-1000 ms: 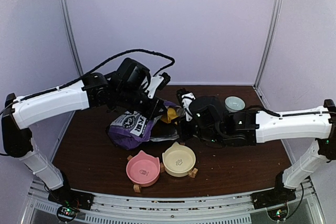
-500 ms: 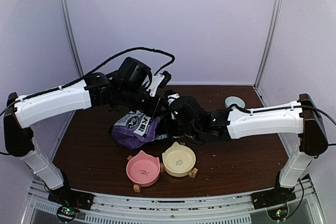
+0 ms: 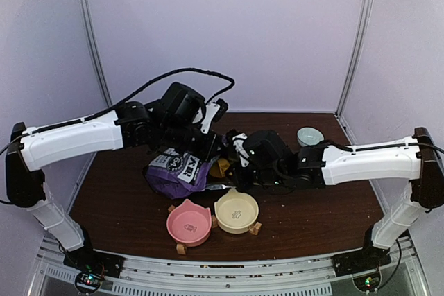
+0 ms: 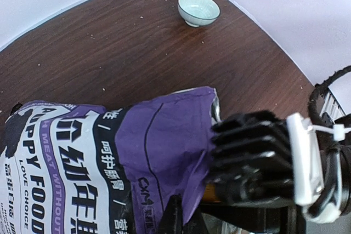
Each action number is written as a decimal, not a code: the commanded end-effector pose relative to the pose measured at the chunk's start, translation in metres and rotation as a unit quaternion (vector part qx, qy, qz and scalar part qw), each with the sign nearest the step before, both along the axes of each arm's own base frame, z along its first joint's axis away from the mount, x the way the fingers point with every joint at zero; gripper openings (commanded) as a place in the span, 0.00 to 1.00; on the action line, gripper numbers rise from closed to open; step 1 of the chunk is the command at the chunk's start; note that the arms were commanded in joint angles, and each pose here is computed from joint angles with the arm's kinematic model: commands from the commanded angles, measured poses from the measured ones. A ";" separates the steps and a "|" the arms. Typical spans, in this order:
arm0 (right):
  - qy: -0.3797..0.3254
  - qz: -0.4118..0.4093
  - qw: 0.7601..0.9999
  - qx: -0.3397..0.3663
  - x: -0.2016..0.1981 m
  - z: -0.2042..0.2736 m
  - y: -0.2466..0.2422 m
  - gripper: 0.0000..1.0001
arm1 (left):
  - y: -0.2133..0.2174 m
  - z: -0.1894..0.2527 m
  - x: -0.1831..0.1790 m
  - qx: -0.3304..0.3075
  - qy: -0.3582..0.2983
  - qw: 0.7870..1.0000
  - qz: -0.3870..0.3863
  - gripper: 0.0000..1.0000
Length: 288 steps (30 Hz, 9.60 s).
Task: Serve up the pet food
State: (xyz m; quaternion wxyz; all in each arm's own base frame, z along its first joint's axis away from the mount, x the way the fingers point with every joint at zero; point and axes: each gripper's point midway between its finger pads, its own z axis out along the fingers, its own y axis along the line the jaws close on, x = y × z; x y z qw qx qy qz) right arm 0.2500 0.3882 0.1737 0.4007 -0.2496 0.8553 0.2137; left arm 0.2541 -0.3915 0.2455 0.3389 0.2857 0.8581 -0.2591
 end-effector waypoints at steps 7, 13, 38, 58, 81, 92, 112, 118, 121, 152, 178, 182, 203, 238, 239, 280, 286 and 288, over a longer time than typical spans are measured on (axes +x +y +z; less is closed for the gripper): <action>0.006 -0.106 0.994 -0.017 0.024 -0.016 -0.034 0.12 | 0.001 0.045 0.001 -0.072 -0.033 0.997 0.000 0.24; -0.002 -0.106 0.994 -0.018 0.033 -0.014 -0.025 0.12 | 0.073 0.034 0.019 -0.031 -0.057 0.993 0.095 0.68; 0.099 0.056 0.993 0.013 0.016 -0.033 0.043 0.12 | 0.220 -0.135 0.092 -0.066 0.136 0.964 0.217 0.64; 0.215 0.174 0.948 0.158 -0.031 0.042 0.060 0.11 | 0.231 -0.151 0.093 -0.043 0.143 0.958 0.245 0.13; 0.226 0.140 0.891 0.368 -0.011 0.122 0.051 0.11 | 0.179 0.051 0.035 -0.004 -0.043 0.991 0.129 0.79; 0.216 0.120 0.879 0.408 0.002 0.128 0.055 0.12 | 0.103 0.074 -0.015 0.017 -0.057 0.996 0.068 0.87; 0.217 0.104 0.882 0.404 0.005 0.120 0.051 0.12 | 0.109 0.041 0.016 0.146 -0.088 0.978 0.124 0.73; 0.215 0.092 0.877 0.420 0.005 0.122 0.039 0.12 | 0.115 0.047 0.015 0.134 -0.089 0.976 0.144 0.24; 0.218 0.088 0.869 0.434 0.005 0.124 0.032 0.12 | 0.117 0.053 0.016 0.128 -0.094 0.976 0.152 0.08; 0.219 0.042 0.836 0.501 -0.006 0.152 -0.045 0.12 | 0.106 0.097 0.041 0.087 -0.132 0.975 0.157 0.00; 0.258 0.044 0.876 0.406 -0.094 0.092 -0.114 0.12 | 0.143 0.076 0.050 0.031 -0.085 0.976 0.197 0.00; 0.268 0.016 0.875 0.404 -0.096 0.063 -0.124 0.13 | 0.142 0.081 0.050 0.002 -0.077 0.979 0.191 0.00; 0.297 -0.012 0.902 0.314 -0.100 -0.004 -0.129 0.12 | 0.138 0.072 0.046 -0.007 -0.059 0.982 0.177 0.00; 0.284 -0.016 0.931 0.229 -0.099 0.012 -0.136 0.12 | 0.148 0.069 0.041 -0.006 -0.060 0.983 0.176 0.00; 0.283 -0.018 0.932 0.226 -0.098 0.012 -0.137 0.12 | 0.147 0.069 0.040 -0.006 -0.060 0.983 0.176 0.00; 0.184 0.007 0.982 0.035 -0.097 0.038 -0.136 0.12 | 0.143 0.066 0.040 -0.011 -0.056 0.984 0.166 0.00; 0.170 0.005 0.985 0.023 -0.096 0.045 -0.136 0.12 | 0.145 0.066 0.039 -0.011 -0.057 0.984 0.166 0.00; 0.165 0.003 0.986 0.029 -0.095 0.049 -0.137 0.11 | 0.145 0.066 0.038 -0.011 -0.059 0.985 0.163 0.00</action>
